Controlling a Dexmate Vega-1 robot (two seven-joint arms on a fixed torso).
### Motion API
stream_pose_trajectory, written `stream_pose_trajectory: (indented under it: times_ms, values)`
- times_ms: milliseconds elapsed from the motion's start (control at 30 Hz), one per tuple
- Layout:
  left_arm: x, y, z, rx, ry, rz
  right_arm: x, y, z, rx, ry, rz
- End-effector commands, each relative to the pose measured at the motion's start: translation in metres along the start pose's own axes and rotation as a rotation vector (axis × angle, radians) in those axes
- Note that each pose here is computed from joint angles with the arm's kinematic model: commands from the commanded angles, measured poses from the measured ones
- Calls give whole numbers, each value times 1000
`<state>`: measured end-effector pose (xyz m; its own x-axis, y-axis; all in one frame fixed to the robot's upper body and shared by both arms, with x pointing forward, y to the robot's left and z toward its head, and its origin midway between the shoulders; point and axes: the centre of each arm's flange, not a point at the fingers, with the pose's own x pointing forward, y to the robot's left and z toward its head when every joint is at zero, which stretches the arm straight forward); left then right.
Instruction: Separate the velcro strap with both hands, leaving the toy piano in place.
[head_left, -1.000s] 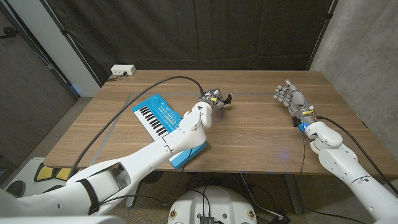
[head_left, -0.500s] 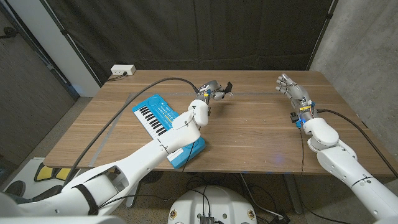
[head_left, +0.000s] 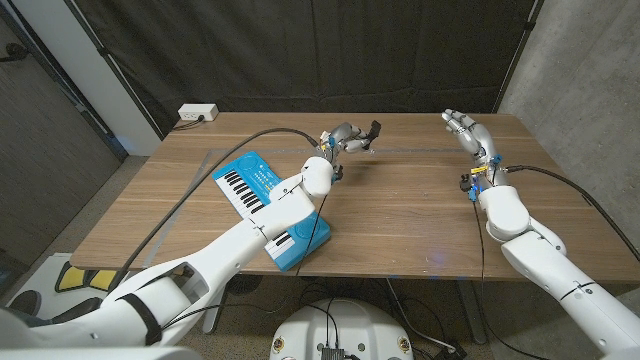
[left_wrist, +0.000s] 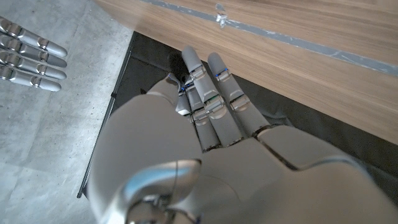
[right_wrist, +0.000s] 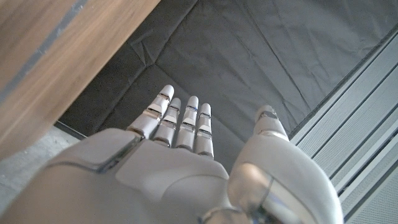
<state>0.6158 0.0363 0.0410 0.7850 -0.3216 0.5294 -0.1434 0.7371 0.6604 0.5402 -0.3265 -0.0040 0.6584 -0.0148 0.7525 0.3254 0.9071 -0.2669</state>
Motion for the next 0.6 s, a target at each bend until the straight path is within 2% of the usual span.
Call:
stream_pose_trajectory:
  times_ms: [33,400,500,600]
  values:
    - [21,-7,10,-174,-43,-95,-2,5,25,-192,-114,-76]
    - [40,-15,32,-211,-66,-195,0,10,45,-357,-221,-90]
    - [41,-16,39,-214,-59,-223,0,12,49,-408,-241,-95]
    - [35,-15,48,-186,-44,-212,-1,14,53,-464,-260,-98]
